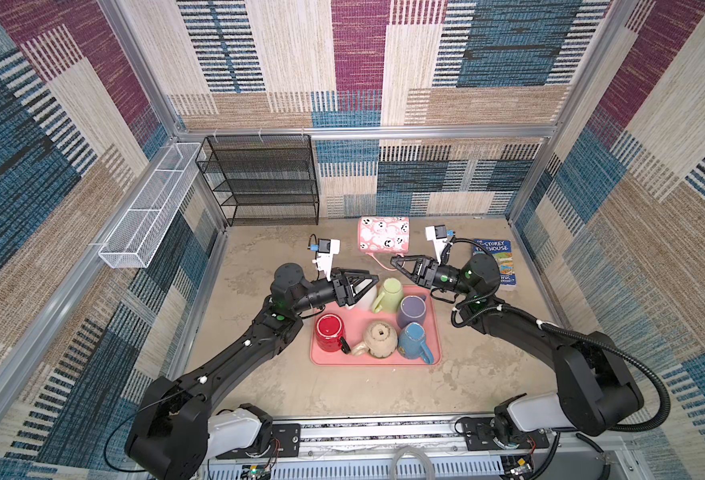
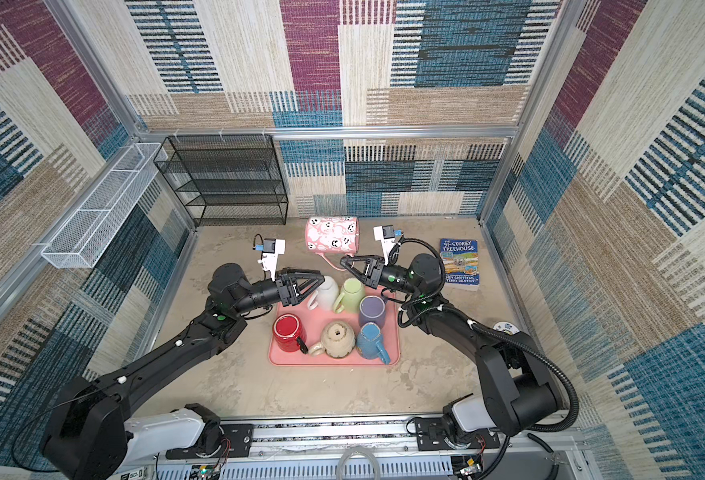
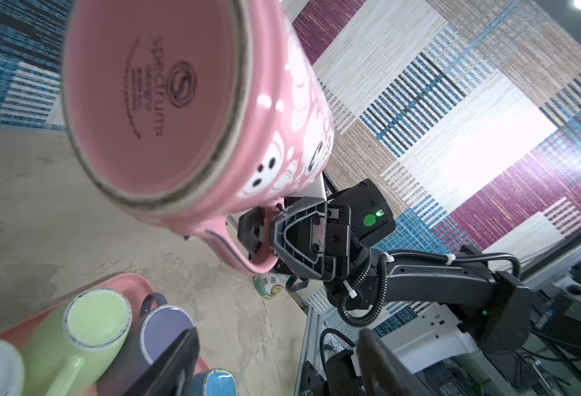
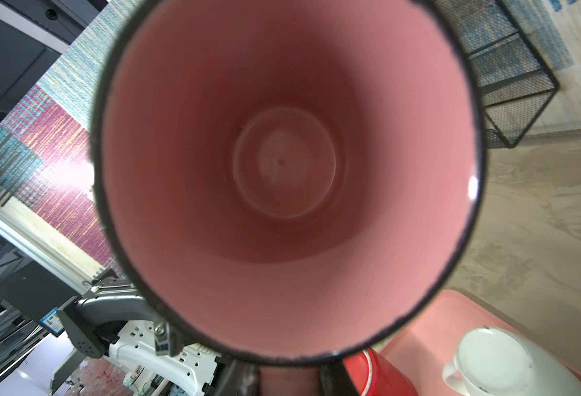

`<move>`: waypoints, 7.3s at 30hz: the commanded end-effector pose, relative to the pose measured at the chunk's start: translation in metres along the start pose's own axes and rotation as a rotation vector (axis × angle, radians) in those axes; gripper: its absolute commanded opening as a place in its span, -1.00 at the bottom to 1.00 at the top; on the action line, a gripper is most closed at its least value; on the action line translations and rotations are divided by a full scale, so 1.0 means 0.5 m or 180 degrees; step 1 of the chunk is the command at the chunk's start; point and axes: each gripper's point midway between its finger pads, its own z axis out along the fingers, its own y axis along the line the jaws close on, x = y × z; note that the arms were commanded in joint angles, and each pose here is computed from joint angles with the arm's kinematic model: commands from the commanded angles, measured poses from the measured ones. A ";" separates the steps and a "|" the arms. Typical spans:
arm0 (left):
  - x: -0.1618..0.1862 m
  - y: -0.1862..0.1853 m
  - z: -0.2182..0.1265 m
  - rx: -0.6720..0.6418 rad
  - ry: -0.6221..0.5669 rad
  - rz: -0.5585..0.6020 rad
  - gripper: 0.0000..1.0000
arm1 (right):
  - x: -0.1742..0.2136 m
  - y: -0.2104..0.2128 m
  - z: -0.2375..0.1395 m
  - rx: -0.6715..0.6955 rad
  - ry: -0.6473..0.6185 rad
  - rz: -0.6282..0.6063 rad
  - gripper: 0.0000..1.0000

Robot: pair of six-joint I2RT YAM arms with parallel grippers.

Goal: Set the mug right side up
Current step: 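Carry the pink mug with the right gripper beside the book while the left withdraws, then lower the pink mug upright onto the table with the right gripper and release, then move the left gripper over the upside-down white mug while the right returns to the tray, then lower the left gripper onto the white mug's base and grip it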

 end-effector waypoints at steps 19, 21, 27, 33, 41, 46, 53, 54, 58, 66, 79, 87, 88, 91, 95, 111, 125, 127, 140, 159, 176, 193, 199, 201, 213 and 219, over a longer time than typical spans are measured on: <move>0.092 0.112 -0.175 -0.1944 0.0583 -0.0108 0.99 | -0.068 -0.178 -0.163 0.2263 0.0001 -0.0274 -1.00; 0.098 0.120 -0.193 -0.2121 0.0650 -0.0106 0.99 | -0.072 -0.194 -0.176 0.2482 0.0048 -0.0284 -1.00; 0.114 0.151 -0.241 -0.2625 0.0837 -0.0086 0.99 | -0.074 -0.256 -0.223 0.3202 0.0239 -0.0268 -1.00; 0.111 0.158 -0.256 -0.2785 0.0908 -0.0018 0.99 | -0.075 -0.311 -0.259 0.3728 0.0459 -0.0311 -1.00; 0.113 0.166 -0.267 -0.2938 0.1063 0.0002 0.99 | -0.080 -0.389 -0.285 0.4198 0.0785 -0.0291 -1.00; 0.120 0.181 -0.265 -0.2990 0.1143 -0.0002 0.99 | -0.070 -0.441 -0.310 0.4404 0.0945 -0.0191 -1.00; 0.127 0.187 -0.260 -0.2963 0.1241 0.0067 1.00 | -0.064 -0.497 -0.343 0.4610 0.1073 -0.0107 -1.00; 0.127 0.187 -0.260 -0.2958 0.1241 0.0076 0.99 | -0.064 -0.501 -0.345 0.4627 0.1079 -0.0107 -1.00; 0.129 0.193 -0.262 -0.2973 0.1262 0.0075 1.00 | -0.059 -0.524 -0.354 0.4734 0.1177 -0.0103 -1.00; 0.134 0.201 -0.262 -0.2959 0.1302 0.0030 1.00 | -0.045 -0.553 -0.367 0.4871 0.1313 -0.0103 -1.00; 0.133 0.207 -0.264 -0.2932 0.1281 -0.0030 0.99 | -0.031 -0.569 -0.358 0.4805 0.1390 -0.0051 -0.82; 0.133 0.207 -0.263 -0.2905 0.1275 -0.0049 0.99 | -0.022 -0.564 -0.357 0.4751 0.1400 -0.0029 -0.31; 0.133 0.207 -0.263 -0.2903 0.1279 -0.0052 0.99 | -0.022 -0.564 -0.357 0.4744 0.1406 -0.0029 -0.27; 0.133 0.209 -0.263 -0.2902 0.1281 -0.0063 0.99 | -0.024 -0.560 -0.354 0.4720 0.1392 -0.0032 -0.17; 0.133 0.209 -0.262 -0.2891 0.1285 -0.0068 0.99 | -0.028 -0.555 -0.350 0.4693 0.1376 -0.0040 -0.04; 0.140 0.204 -0.254 -0.2816 0.1457 -0.0116 0.88 | -0.140 -0.372 -0.292 0.4042 0.0550 -0.0565 0.36; 0.152 0.199 -0.246 -0.2916 0.1841 0.0032 0.47 | -0.059 -0.196 -0.185 0.2705 0.0154 -0.0582 0.37; 0.154 0.198 -0.245 -0.2933 0.1864 0.0047 0.47 | -0.043 -0.186 -0.182 0.2578 0.0169 -0.0550 0.37; 0.168 0.218 -0.225 -0.2863 0.2246 0.0174 0.75 | 0.007 -0.189 -0.192 0.2464 0.0183 -0.0517 0.57; 0.156 0.297 -0.088 -0.2508 0.2792 0.0545 0.29 | 0.056 -0.194 -0.204 0.2333 0.0224 -0.0558 0.44; 0.164 0.375 -0.027 -0.2348 0.3002 0.0917 -0.03 | 0.067 -0.145 -0.202 0.2001 0.0088 -0.0566 0.22; 0.209 0.437 -0.002 -0.2524 0.3295 0.1072 -0.30 | 0.070 -0.150 -0.204 0.2023 0.0088 -0.0564 0.17; 0.215 0.446 -0.004 -0.2574 0.3310 0.1043 -0.41 | 0.072 -0.153 -0.204 0.2026 0.0099 -0.0554 0.15; 0.215 0.447 -0.003 -0.2588 0.3304 0.1064 -0.42 | 0.074 -0.154 -0.204 0.2029 0.0107 -0.0550 0.15; 0.215 0.450 0.004 -0.2636 0.3271 0.1101 -0.55 | 0.071 -0.153 -0.205 0.2040 0.0095 -0.0572 0.14; 0.213 0.454 0.002 -0.2686 0.3265 0.1116 -0.59 | 0.072 -0.154 -0.205 0.2043 0.0101 -0.0567 0.14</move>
